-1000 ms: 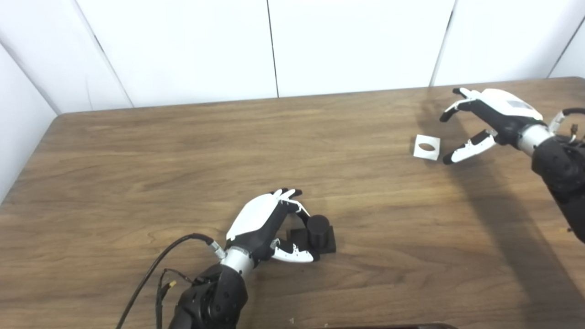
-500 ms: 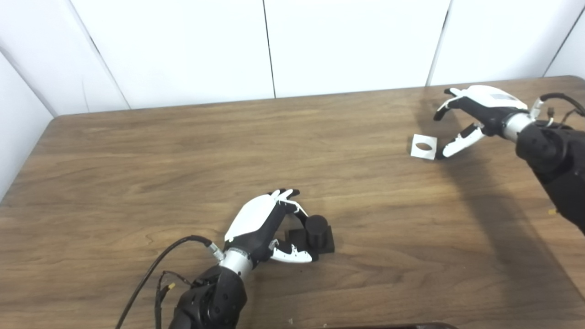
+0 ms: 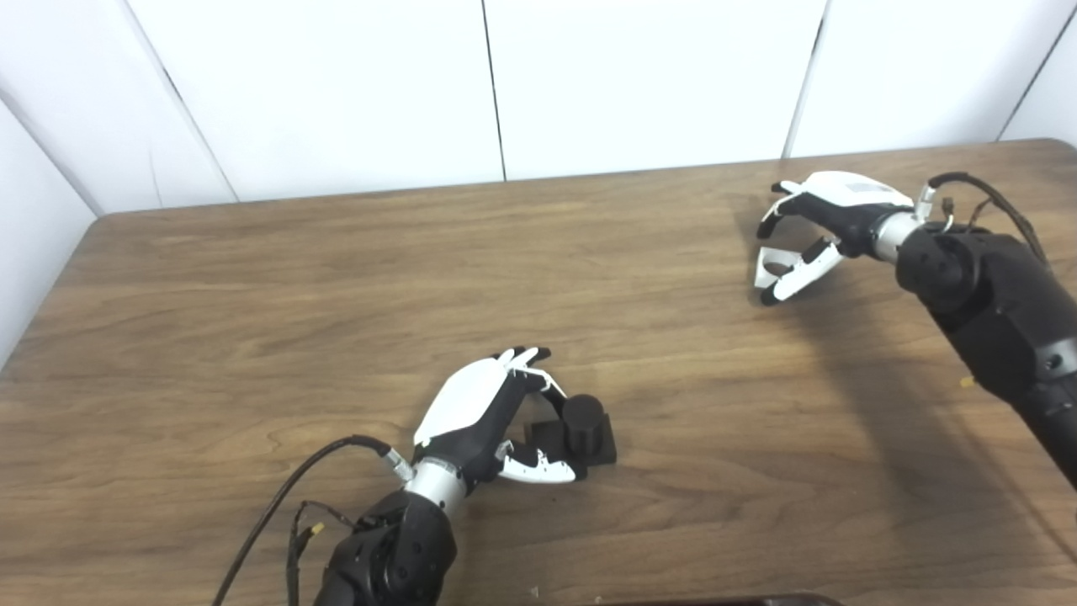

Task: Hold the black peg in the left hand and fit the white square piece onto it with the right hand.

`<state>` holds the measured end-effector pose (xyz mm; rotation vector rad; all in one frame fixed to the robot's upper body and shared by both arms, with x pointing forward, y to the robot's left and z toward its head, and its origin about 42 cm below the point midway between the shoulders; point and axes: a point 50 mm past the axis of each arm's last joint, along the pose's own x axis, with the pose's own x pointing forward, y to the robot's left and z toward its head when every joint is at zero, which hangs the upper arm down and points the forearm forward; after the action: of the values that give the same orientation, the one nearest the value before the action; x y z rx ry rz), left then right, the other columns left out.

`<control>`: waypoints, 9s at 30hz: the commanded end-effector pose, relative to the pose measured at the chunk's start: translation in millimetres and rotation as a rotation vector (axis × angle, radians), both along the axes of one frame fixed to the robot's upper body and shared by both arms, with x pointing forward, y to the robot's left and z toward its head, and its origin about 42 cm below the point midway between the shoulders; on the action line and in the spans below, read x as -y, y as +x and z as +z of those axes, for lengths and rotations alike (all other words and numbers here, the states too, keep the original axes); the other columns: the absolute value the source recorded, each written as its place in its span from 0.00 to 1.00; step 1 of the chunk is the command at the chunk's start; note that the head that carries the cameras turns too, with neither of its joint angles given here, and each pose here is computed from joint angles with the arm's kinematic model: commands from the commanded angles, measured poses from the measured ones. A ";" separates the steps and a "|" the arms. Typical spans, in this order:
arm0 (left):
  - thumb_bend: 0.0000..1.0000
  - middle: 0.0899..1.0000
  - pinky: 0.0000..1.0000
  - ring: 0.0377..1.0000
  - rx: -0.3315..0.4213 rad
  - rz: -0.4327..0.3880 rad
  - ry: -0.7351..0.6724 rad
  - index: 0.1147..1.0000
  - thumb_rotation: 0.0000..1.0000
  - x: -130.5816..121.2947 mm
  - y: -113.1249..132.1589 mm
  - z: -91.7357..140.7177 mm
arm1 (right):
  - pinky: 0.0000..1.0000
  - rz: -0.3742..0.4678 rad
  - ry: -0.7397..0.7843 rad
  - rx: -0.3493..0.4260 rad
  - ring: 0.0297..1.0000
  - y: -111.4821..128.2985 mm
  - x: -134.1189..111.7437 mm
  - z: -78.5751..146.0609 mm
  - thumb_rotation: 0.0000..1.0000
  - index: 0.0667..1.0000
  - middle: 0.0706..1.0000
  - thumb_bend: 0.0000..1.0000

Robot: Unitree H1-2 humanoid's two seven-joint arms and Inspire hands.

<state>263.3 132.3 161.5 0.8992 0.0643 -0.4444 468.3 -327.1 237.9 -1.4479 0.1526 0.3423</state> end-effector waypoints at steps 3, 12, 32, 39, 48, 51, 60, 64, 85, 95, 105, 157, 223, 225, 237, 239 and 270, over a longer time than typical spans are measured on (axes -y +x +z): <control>0.50 0.95 1.00 1.00 -0.082 -0.002 0.039 0.43 0.07 -1.7 -1.9 -19.4 | 1.00 0.005 -0.027 0.046 1.00 16.2 -11.9 29.1 0.40 0.72 0.99 0.94; 0.50 0.95 1.00 1.00 -0.082 0.006 0.047 0.42 0.07 -2.8 -2.2 -19.3 | 1.00 -0.022 -0.034 0.021 1.00 22.4 -7.0 20.3 0.40 0.73 0.99 0.94; 0.50 0.95 1.00 1.00 -0.072 0.005 0.040 0.42 0.07 -3.0 -1.0 -19.4 | 1.00 -0.031 -0.052 0.022 1.00 21.0 1.9 12.1 0.38 0.71 1.00 0.93; 0.50 0.95 1.00 1.00 -0.077 0.002 0.050 0.42 0.07 -2.0 2.5 -19.7 | 1.00 -0.019 -0.062 0.043 1.00 14.2 -0.9 19.6 0.39 0.71 1.00 0.95; 0.50 0.96 1.00 1.00 -0.077 0.006 0.055 0.42 0.08 -1.3 6.0 -18.7 | 1.00 -0.019 -0.083 0.038 1.00 7.7 1.4 25.7 0.38 0.72 1.00 0.95; 0.50 0.96 1.00 1.00 -0.074 0.005 0.056 0.42 0.08 -2.0 6.3 -17.4 | 1.00 -0.022 -0.085 0.030 1.00 4.7 2.3 25.8 0.37 0.72 1.00 0.95; 0.50 0.95 1.00 1.00 -0.067 0.011 0.064 0.42 0.08 -5.0 6.6 -17.0 | 1.00 -0.024 -0.088 0.023 1.00 -0.8 5.6 24.7 0.36 0.72 1.00 0.94; 0.50 0.95 1.00 1.00 -0.065 0.014 0.060 0.42 0.08 -5.2 6.6 -16.7 | 1.00 -0.028 -0.091 0.022 1.00 -1.5 7.2 25.1 0.37 0.72 1.00 0.94; 0.50 0.95 1.00 1.00 -0.062 0.013 0.067 0.42 0.08 -10.1 5.5 -14.6 | 1.00 -0.052 -0.086 0.025 1.00 -4.7 13.2 13.2 0.31 0.70 0.99 0.92; 0.50 0.95 1.00 1.00 -0.062 0.014 0.072 0.42 0.08 -10.1 5.9 -13.7 | 1.00 -0.064 -0.084 0.047 1.00 -4.8 15.8 6.2 0.21 0.65 0.97 0.89; 0.50 0.95 1.00 1.00 -0.062 0.011 0.068 0.42 0.08 -10.0 6.9 -12.1 | 1.00 -0.048 -0.090 0.086 1.00 -7.5 15.7 -4.4 0.19 0.63 0.95 0.90; 0.50 0.95 1.00 1.00 -0.048 0.029 0.035 0.42 0.08 -9.8 4.9 -12.2 | 1.00 0.002 -0.131 0.010 1.00 -8.5 23.5 -11.8 0.19 0.58 0.94 0.64; 0.50 0.95 1.00 1.00 -0.052 0.032 0.044 0.42 0.08 -7.3 6.6 -12.0 | 1.00 0.042 -0.068 0.071 1.00 -17.7 6.5 20.6 0.14 0.45 0.92 0.52; 0.50 0.95 1.00 1.00 -0.048 0.031 0.043 0.42 0.08 -7.3 6.7 -12.8 | 1.00 0.068 -0.069 0.091 1.00 -20.9 1.5 27.0 0.14 0.45 0.92 0.52; 0.50 0.95 1.00 1.00 -0.052 0.033 0.044 0.42 0.08 -6.6 6.1 -14.0 | 1.00 0.153 -0.064 0.132 1.00 -38.1 -29.3 48.5 0.14 0.45 0.92 0.52; 0.50 0.95 1.00 1.00 -0.052 0.035 0.044 0.42 0.08 -6.1 6.3 -14.3 | 1.00 0.172 -0.061 0.136 1.00 -41.6 -34.8 52.3 0.13 0.45 0.93 0.52; 0.50 0.95 1.00 1.00 -0.054 0.042 0.052 0.43 0.08 -1.9 6.3 -12.7 | 1.00 0.524 0.006 0.143 1.00 -101.7 -122.0 106.0 0.13 0.45 0.91 0.52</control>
<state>269.9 129.5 162.3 0.9017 0.0690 -0.4202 365.9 -213.0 315.5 -1.4808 -0.2557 0.7022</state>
